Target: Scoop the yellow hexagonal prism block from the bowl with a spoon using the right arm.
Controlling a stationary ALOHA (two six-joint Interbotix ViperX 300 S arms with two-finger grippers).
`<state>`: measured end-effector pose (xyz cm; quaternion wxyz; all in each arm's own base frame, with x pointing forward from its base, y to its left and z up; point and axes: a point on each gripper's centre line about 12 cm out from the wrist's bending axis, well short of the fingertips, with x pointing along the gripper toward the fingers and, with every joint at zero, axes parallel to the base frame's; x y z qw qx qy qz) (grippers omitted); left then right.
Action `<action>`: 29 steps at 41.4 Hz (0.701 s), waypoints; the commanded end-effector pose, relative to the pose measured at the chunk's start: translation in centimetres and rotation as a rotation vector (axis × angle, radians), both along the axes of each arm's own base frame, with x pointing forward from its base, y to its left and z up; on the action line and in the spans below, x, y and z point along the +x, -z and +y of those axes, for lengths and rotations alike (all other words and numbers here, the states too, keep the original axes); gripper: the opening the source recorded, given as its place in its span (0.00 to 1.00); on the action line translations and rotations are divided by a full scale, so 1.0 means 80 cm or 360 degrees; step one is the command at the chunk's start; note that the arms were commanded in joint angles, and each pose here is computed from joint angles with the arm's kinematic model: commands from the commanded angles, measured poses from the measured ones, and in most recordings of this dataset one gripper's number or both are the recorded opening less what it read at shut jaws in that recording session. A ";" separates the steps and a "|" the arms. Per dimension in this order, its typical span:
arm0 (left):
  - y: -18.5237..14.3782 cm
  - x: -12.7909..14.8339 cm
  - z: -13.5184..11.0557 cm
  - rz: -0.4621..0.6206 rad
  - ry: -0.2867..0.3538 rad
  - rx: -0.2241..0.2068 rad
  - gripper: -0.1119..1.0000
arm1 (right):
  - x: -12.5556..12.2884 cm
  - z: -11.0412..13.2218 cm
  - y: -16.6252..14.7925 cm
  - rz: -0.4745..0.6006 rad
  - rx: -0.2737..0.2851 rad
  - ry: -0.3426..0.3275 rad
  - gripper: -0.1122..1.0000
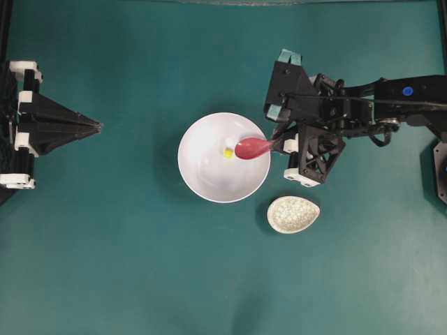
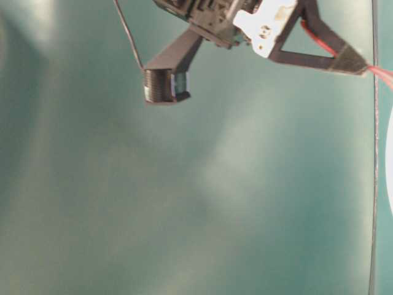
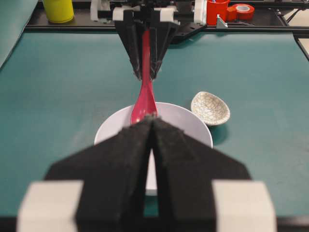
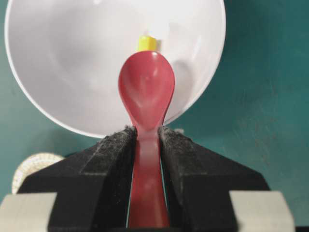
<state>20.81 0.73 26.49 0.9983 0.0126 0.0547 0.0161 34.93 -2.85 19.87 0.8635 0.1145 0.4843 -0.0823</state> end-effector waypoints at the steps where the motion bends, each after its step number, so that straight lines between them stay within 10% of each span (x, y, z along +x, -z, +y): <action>1: -0.007 0.003 0.000 -0.0027 -0.0001 0.0006 0.11 | 0.007 -0.001 -0.009 -0.0042 0.0002 0.0007 0.31; 29: -0.009 0.002 0.000 -0.0039 -0.0001 0.0006 0.11 | 0.030 -0.003 0.007 0.0024 0.0011 0.0006 0.31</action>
